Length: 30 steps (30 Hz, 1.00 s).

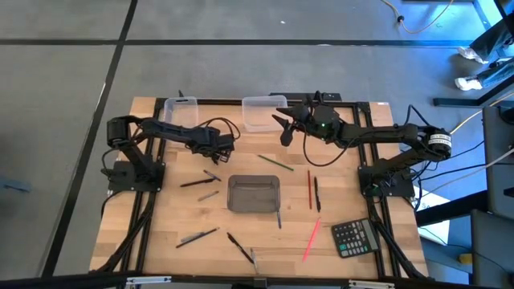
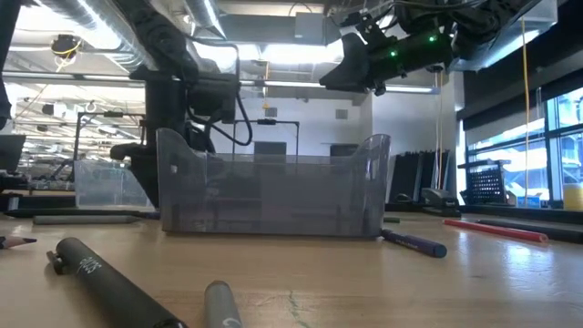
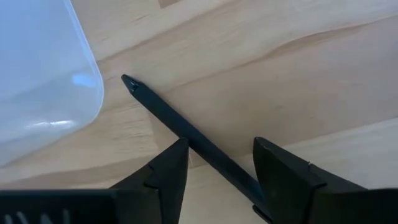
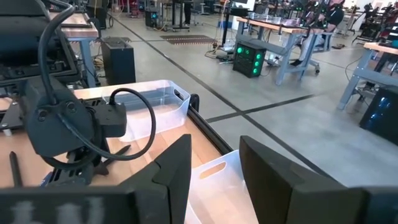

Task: Sort crayons/erasers/pens/pencils in bins
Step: Put the black pen into the left transparent bin

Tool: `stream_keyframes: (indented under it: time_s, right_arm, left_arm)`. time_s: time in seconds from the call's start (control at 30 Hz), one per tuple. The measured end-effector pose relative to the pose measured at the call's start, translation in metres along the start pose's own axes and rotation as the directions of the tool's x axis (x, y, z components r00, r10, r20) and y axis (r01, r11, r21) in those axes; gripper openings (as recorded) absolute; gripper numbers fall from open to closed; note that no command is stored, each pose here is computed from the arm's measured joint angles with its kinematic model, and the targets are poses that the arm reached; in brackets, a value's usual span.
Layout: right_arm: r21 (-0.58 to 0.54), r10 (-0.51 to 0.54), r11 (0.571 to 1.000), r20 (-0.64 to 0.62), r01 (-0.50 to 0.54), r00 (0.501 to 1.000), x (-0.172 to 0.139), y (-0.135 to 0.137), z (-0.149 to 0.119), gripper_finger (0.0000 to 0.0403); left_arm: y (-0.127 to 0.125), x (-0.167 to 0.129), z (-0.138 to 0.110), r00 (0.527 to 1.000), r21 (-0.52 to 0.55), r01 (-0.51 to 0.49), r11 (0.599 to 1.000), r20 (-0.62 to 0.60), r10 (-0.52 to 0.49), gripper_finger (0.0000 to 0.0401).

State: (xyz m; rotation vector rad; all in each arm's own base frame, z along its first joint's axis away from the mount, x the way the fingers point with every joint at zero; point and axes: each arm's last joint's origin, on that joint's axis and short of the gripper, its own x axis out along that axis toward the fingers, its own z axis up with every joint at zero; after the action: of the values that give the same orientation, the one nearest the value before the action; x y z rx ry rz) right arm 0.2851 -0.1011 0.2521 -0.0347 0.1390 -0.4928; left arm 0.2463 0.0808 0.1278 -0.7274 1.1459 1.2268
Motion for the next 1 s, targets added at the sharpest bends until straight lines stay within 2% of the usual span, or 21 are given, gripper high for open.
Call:
stream_keyframes:
  time_s: [0.13, 0.37, 0.67, 1.0]
  right_arm:
    - [0.0, 0.001, 1.0, 0.0, -0.001, 1.0, 0.0, 0.0001, 0.0, 0.0141]
    - [-0.011, 0.0, 1.0, 0.008, 0.0, 1.0, 0.0, 0.0, 0.0008, 0.0141]
    - [-0.017, 0.0, 1.0, 0.008, 0.0, 1.0, 0.0, 0.0, 0.0008, 0.0141]
    - [-0.037, -0.001, 0.999, 0.008, 0.001, 1.0, 0.0, 0.0, 0.0007, 0.0141]
  left_arm:
    - [-0.001, 0.0008, -0.0001, 1.0, 0.008, 0.022, 1.0, -0.017, -0.022, 0.0173]
    - [-0.0039, 0.001, 0.0001, 0.998, 0.081, 0.06, 0.995, -0.022, -0.059, 0.0153]
    - [-0.0039, 0.0023, 0.0026, 0.997, 0.094, 0.072, 0.993, -0.023, -0.07, 0.01]
    - [-0.0016, 0.005, 0.0093, 0.996, 0.167, 0.087, 0.982, -0.026, -0.084, 0.0053]
